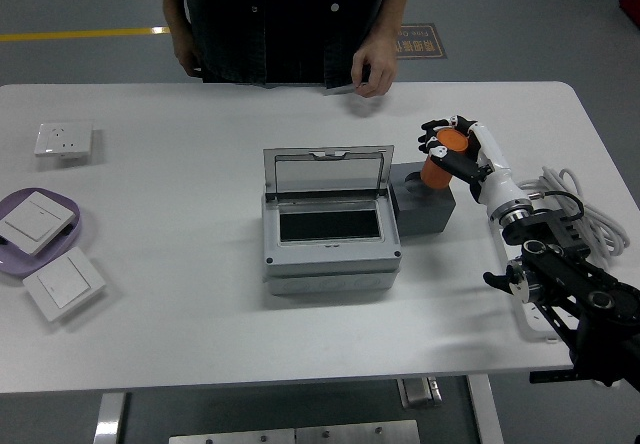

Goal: Pick up the cylinder from the cube,place it in the box,flap close box

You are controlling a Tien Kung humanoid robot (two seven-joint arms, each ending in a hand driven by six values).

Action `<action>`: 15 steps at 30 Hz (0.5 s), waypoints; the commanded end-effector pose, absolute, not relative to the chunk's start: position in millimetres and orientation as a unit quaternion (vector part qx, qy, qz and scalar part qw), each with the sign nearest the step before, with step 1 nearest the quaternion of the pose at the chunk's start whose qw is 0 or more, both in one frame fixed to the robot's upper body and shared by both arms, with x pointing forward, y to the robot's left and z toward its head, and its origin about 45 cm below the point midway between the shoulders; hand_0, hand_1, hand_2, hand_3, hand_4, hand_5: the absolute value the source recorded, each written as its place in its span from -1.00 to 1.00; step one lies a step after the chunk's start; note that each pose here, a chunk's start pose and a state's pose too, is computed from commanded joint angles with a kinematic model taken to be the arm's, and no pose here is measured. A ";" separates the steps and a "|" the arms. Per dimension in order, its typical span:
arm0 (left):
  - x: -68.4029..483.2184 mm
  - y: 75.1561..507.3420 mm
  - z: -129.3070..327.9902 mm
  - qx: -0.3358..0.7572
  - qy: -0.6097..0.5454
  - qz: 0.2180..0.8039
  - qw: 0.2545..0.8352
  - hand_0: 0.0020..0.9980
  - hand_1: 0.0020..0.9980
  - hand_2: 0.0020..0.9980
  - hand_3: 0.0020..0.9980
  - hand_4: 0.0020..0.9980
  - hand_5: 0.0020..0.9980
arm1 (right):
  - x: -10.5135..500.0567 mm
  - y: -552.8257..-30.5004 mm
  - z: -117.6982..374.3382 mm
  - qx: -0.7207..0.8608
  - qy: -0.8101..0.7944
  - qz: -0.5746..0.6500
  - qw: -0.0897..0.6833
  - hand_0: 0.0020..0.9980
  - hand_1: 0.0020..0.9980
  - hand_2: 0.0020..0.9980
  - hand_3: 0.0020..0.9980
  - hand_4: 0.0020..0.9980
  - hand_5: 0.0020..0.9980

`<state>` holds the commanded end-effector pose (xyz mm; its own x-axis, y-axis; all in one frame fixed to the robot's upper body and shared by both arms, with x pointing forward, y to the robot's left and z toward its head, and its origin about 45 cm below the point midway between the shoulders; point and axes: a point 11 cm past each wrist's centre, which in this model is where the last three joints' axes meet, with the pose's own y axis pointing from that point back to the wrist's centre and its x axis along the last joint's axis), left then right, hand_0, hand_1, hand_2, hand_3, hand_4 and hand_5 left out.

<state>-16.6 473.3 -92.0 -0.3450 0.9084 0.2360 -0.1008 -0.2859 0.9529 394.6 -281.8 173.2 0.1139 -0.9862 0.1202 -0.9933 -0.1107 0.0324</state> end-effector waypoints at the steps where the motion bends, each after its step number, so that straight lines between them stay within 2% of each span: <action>1: -16.7 473.2 -92.1 0.433 0.466 0.675 0.374 0.23 0.25 0.24 0.28 0.40 -0.67 | 394.5 -281.7 175.0 0.744 -0.666 0.035 0.049 0.08 -0.12 -0.18 -0.46 -1.00 -1.00; 2: -16.7 473.1 -92.1 0.432 0.466 0.675 0.374 0.23 0.25 0.25 0.29 0.42 -0.61 | 394.4 -281.5 176.6 0.743 -0.667 0.037 0.046 0.02 -0.18 -0.20 -0.51 -1.00 -1.00; 7: -17.8 472.0 -92.6 0.431 0.467 0.675 0.374 0.23 0.25 0.25 0.29 0.42 -0.61 | 390.6 -274.7 193.5 0.743 -0.665 0.061 0.039 0.02 -0.18 -0.20 -0.51 -1.00 -1.00; 8: -18.2 471.8 -92.7 0.432 0.467 0.675 0.374 0.23 0.25 0.30 0.34 0.51 -0.26 | 389.2 -272.4 196.4 0.744 -0.663 0.067 0.042 0.00 -0.19 -0.21 -0.52 -1.00 -1.00; 13: -19.5 471.5 -92.9 0.432 0.468 0.675 0.373 0.23 0.25 0.30 0.34 0.51 -0.26 | 378.7 -250.2 214.5 0.760 -0.639 0.110 0.051 0.00 -0.19 -0.21 -0.52 -1.00 -1.00; 14: -19.4 471.4 -92.9 0.432 0.468 0.675 0.373 0.23 0.25 0.30 0.37 0.53 -0.14 | 376.4 -244.9 218.3 0.764 -0.632 0.119 0.051 -0.12 -0.29 -0.23 -0.54 -1.00 -1.00; 15: -19.2 471.2 -93.0 0.432 0.468 0.675 0.373 0.23 0.25 0.30 0.37 0.53 -0.14 | 373.6 -238.0 223.0 0.769 -0.624 0.131 0.052 -0.12 -0.29 -0.23 -0.54 -1.00 -1.00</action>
